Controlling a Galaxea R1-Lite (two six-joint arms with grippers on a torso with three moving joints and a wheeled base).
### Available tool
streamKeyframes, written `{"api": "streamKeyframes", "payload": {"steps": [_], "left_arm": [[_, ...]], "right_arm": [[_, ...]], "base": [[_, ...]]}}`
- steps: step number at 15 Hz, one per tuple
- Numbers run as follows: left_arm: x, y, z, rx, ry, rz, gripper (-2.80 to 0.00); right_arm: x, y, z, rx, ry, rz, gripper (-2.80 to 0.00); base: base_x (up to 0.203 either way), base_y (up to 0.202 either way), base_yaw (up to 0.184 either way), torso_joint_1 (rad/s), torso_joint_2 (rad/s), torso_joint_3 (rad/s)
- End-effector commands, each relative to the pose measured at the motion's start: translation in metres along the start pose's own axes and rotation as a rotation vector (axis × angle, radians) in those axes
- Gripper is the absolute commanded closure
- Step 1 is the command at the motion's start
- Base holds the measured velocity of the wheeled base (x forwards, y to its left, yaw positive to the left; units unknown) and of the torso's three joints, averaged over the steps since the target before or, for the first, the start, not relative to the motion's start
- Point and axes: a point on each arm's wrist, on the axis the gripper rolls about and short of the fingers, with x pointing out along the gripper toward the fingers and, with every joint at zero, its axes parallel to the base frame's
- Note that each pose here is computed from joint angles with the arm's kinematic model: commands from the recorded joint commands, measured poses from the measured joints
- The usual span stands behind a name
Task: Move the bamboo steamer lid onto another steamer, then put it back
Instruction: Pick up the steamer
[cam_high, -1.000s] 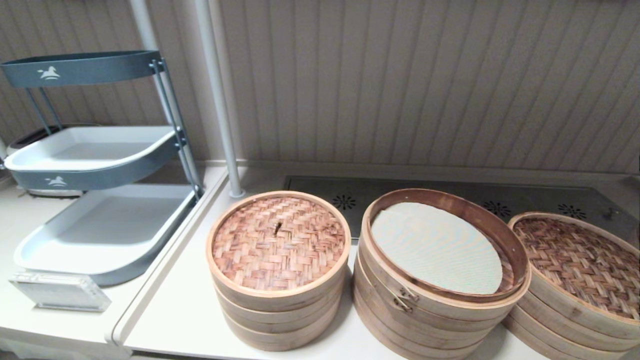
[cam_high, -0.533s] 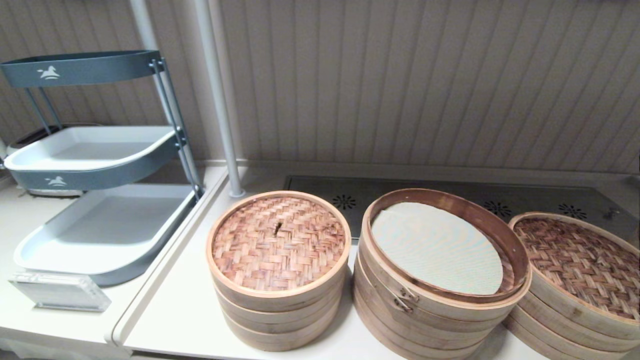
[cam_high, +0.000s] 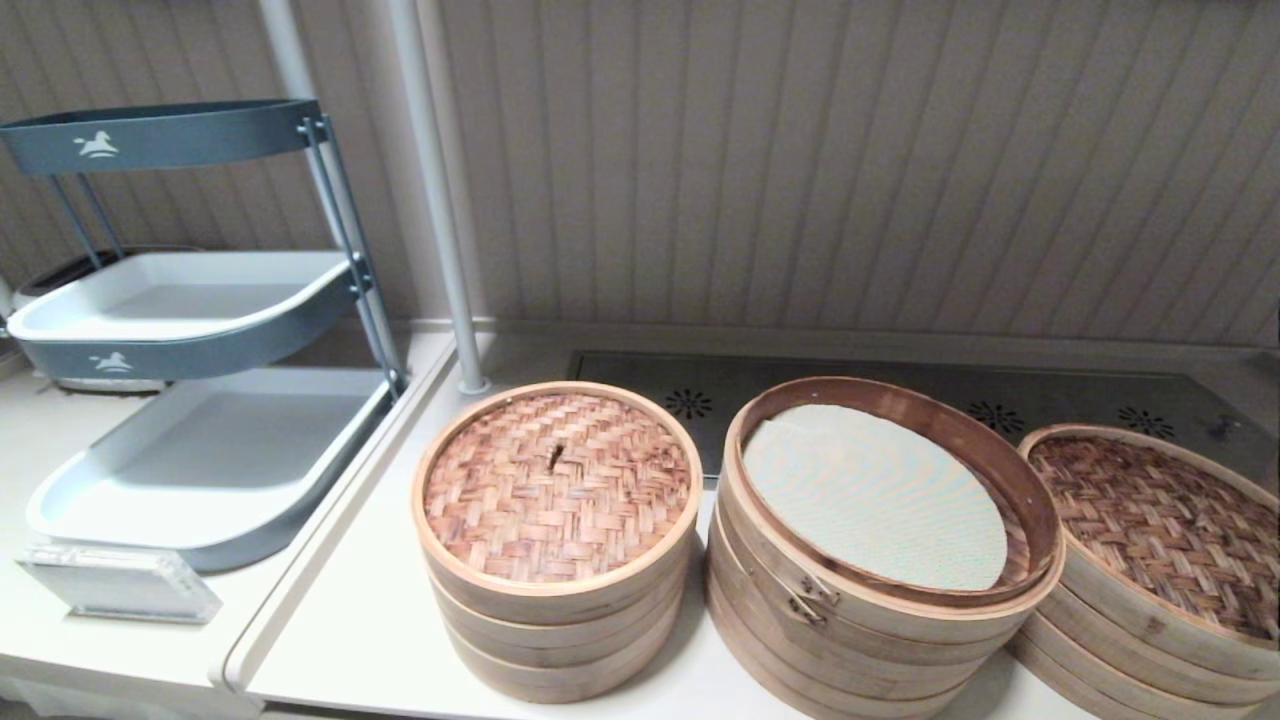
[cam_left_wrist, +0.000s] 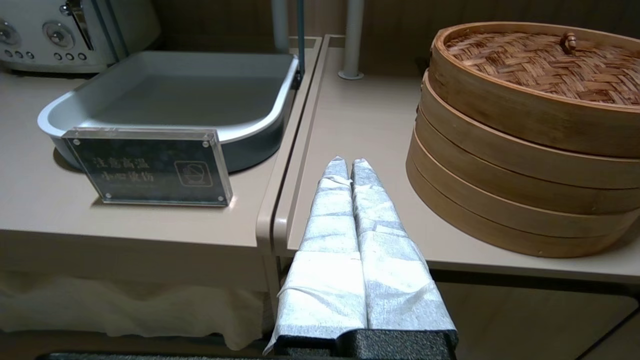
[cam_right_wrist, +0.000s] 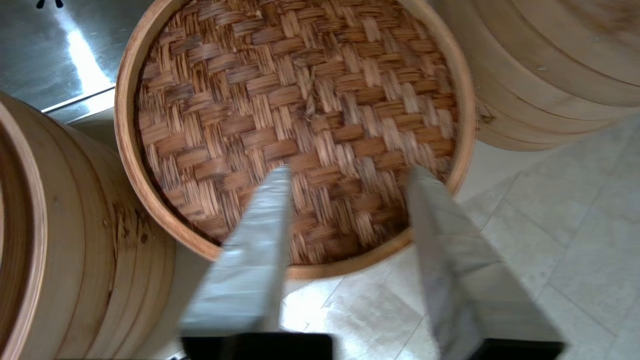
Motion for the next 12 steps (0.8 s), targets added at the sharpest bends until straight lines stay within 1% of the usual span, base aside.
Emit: {"api": "streamKeyframes", "payload": {"steps": [1, 2, 4, 6, 9, 12], "left_arm": [[0.001, 0.0, -0.007, 0.0, 0.021, 0.001, 0.0], [0.001, 0.0, -0.007, 0.0, 0.023, 0.002, 0.0], [0.001, 0.0, -0.007, 0.0, 0.022, 0.0, 0.0], [0.001, 0.0, -0.007, 0.0, 0.023, 0.001, 0.0], [0.001, 0.0, -0.007, 0.0, 0.021, 0.001, 0.0], [0.001, 0.0, -0.007, 0.0, 0.023, 0.001, 0.0]], "right_arm": [[0.019, 0.0, -0.001, 0.013, 0.041, 0.027, -2.8], [0.023, -0.001, -0.002, 0.024, 0.037, 0.048, -2.8], [0.032, -0.003, -0.006, 0.031, 0.019, 0.06, -2.8], [0.045, -0.001, -0.008, 0.028, -0.027, 0.076, -2.8], [0.061, 0.001, -0.011, 0.01, -0.06, 0.077, -2.8], [0.068, 0.002, -0.015, 0.003, -0.041, 0.08, -2.8]], "base": [[0.0, 0.0, 0.0, 0.0, 0.0, 0.0], [0.0, 0.0, 0.0, 0.0, 0.0, 0.0], [0.0, 0.0, 0.0, 0.0, 0.0, 0.0], [0.0, 0.0, 0.0, 0.0, 0.0, 0.0], [0.0, 0.0, 0.0, 0.0, 0.0, 0.0], [0.0, 0.0, 0.0, 0.0, 0.0, 0.0]]}}
